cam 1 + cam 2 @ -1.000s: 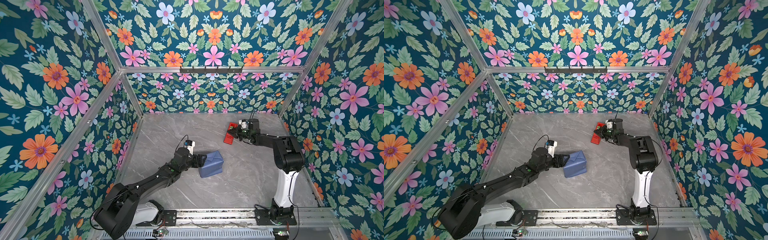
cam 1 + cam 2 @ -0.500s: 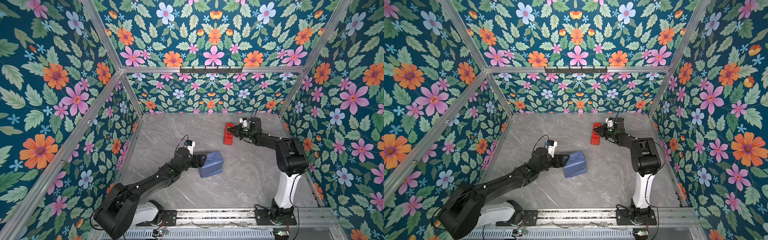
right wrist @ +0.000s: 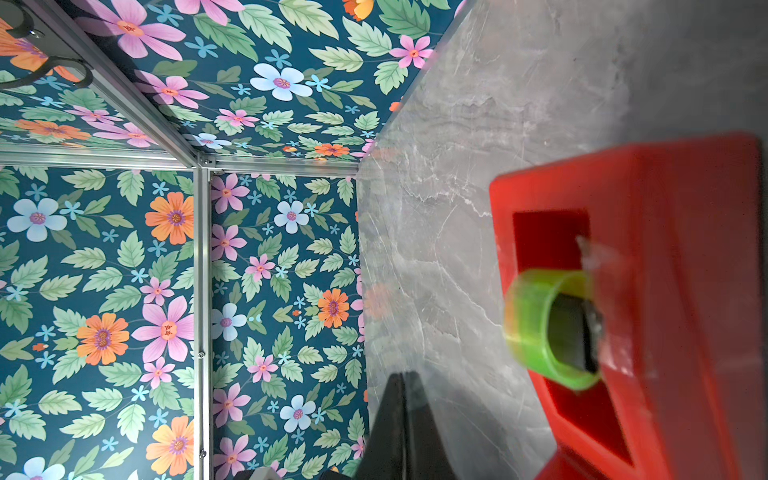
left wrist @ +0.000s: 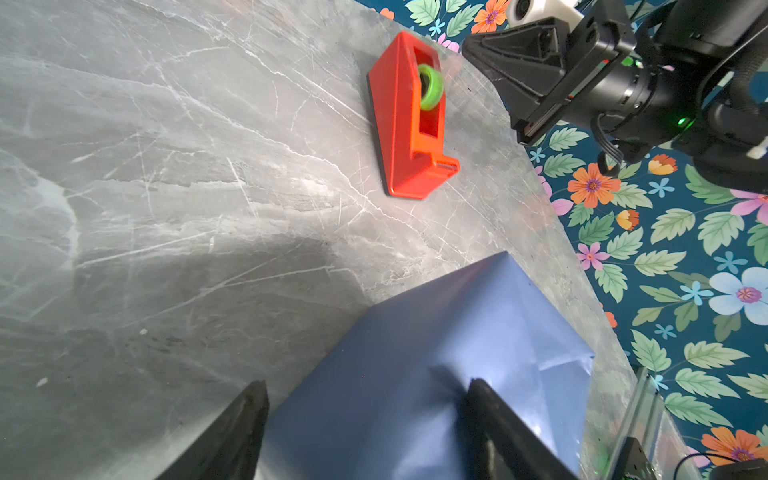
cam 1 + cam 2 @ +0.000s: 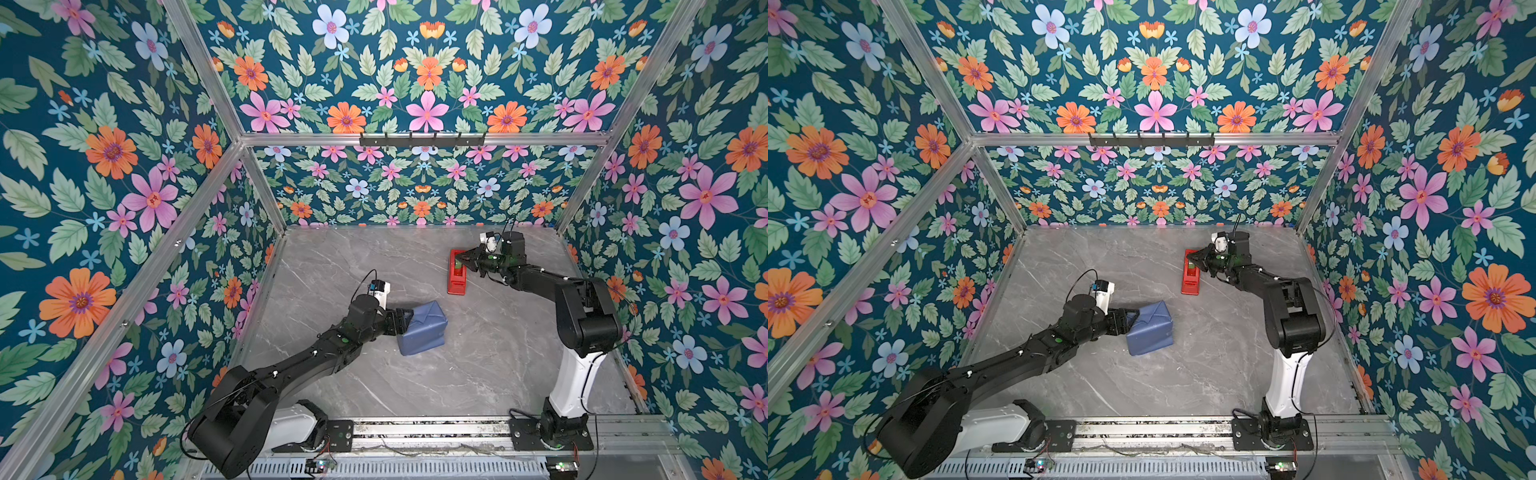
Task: Wrap the gift box in paper
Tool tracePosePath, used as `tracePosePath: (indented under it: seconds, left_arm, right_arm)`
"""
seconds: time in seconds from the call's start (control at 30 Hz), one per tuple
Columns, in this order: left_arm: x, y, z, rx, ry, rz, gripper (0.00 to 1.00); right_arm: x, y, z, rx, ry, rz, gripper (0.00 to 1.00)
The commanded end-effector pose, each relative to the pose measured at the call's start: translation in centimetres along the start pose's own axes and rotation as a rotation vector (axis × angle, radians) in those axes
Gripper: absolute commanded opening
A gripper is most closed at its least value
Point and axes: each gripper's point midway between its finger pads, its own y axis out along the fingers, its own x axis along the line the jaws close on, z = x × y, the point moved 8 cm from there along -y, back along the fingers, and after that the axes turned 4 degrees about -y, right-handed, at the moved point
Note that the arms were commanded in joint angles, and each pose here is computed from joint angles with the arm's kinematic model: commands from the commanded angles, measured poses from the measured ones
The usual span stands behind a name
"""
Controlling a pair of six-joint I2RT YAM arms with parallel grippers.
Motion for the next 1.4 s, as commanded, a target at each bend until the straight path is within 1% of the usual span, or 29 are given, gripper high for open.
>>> tracePosePath:
  seconds: [0.0, 0.27, 0.5, 0.6, 0.7, 1.03, 1.37]
  left_arm:
    - [1.5, -0.1, 1.9, 0.111, 0.012, -0.087, 0.77]
    - [1.5, -0.1, 1.9, 0.111, 0.014, -0.090, 0.77]
    - [1.5, 0.0, 1.9, 0.111, 0.014, -0.091, 0.76]
    - [1.5, 0.0, 2.0, 0.111, 0.013, -0.090, 0.77]
    - [1.5, 0.0, 1.9, 0.109, 0.013, -0.088, 0.77]
    - [1.6, 0.0, 2.1, 0.114, 0.015, -0.093, 0.77]
    - [1.6, 0.1, 2.1, 0.116, 0.015, -0.090, 0.77]
  right_arm:
    - [0.8, -0.1, 0.0, 0.015, -0.039, -0.029, 0.00]
    - [0.0, 0.2, 0.1, 0.029, -0.016, -0.011, 0.00]
    - [3.1, -1.1, -0.2, 0.012, -0.062, -0.030, 0.00]
    - [3.2, -1.3, 0.2, 0.016, -0.067, -0.024, 0.00]
    - [2.4, -1.1, 0.7, 0.027, -0.049, -0.015, 0.00]
    - [1.4, -1.8, 4.3, 0.064, -0.024, 0.019, 0.00]
    - [-0.7, -2.5, 8.2, 0.100, 0.024, 0.067, 0.00]
